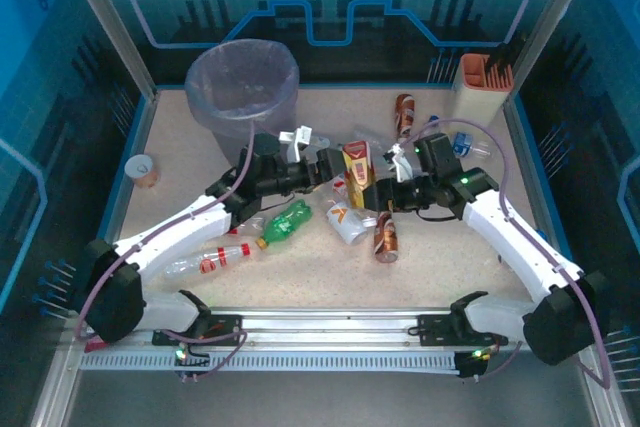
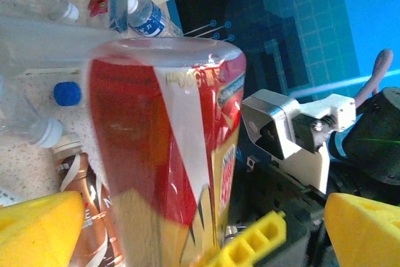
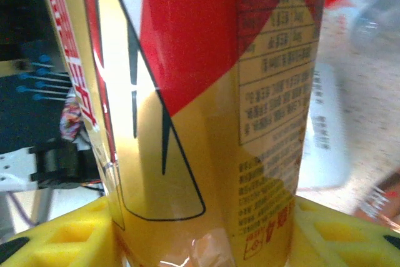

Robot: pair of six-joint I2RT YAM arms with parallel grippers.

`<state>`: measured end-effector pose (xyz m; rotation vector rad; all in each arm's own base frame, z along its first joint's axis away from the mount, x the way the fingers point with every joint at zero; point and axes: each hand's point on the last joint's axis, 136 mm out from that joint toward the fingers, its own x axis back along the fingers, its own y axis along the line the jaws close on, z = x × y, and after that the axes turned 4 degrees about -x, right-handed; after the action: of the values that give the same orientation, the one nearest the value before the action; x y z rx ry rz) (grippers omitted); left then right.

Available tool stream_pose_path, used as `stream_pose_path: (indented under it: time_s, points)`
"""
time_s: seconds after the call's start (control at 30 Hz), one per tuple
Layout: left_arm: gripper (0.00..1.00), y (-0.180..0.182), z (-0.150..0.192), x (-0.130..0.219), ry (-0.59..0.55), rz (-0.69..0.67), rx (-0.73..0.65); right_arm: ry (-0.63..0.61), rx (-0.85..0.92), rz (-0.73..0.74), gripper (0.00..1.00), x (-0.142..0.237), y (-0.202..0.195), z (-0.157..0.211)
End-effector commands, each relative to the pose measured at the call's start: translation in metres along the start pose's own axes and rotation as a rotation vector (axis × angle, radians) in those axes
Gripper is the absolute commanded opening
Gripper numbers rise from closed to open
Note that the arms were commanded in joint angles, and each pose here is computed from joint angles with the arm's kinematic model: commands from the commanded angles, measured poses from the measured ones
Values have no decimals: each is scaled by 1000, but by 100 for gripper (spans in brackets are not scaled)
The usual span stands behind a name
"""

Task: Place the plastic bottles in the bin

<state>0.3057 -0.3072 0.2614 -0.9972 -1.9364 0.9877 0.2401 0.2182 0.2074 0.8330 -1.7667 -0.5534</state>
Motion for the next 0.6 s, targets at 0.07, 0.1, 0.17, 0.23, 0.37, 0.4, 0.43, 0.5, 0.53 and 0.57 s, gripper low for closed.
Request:
stream_pose_path:
  time_s: [0.07, 0.1, 0.17, 0.23, 0.37, 0.4, 0.43, 0.5, 0.53, 0.57]
  points:
    - [99, -10, -11, -11, -39, 15, -31, -10, 63, -177, 52, -6, 46, -14]
    - [99, -10, -12, -12, -43, 14, -31, -10, 65, -182, 52, -8, 47, -15]
    - [99, -9, -13, -14, -45, 14, -29, -12, 67, -195, 52, -11, 49, -18]
    - [97, -8, -14, -15, -48, 12, -29, -14, 71, -209, 52, -13, 51, -20]
    - [85, -5, -15, -15, -60, 5, -31, -12, 67, -214, 52, -19, 50, -24]
    - [81, -5, -16, -15, -63, 2, -32, -11, 69, -220, 52, -19, 51, -25]
    - [77, -4, -16, -15, -65, -2, -31, -10, 69, -225, 52, -20, 52, -26]
    - [70, -2, -17, -15, -73, -14, -31, -6, 70, -229, 53, -22, 52, -27]
    - [68, -3, -19, -15, -77, -15, -34, -4, 70, -228, 53, -23, 52, -28]
    - [66, -2, -19, -15, -77, -21, -37, -3, 71, -229, 54, -23, 52, -28]
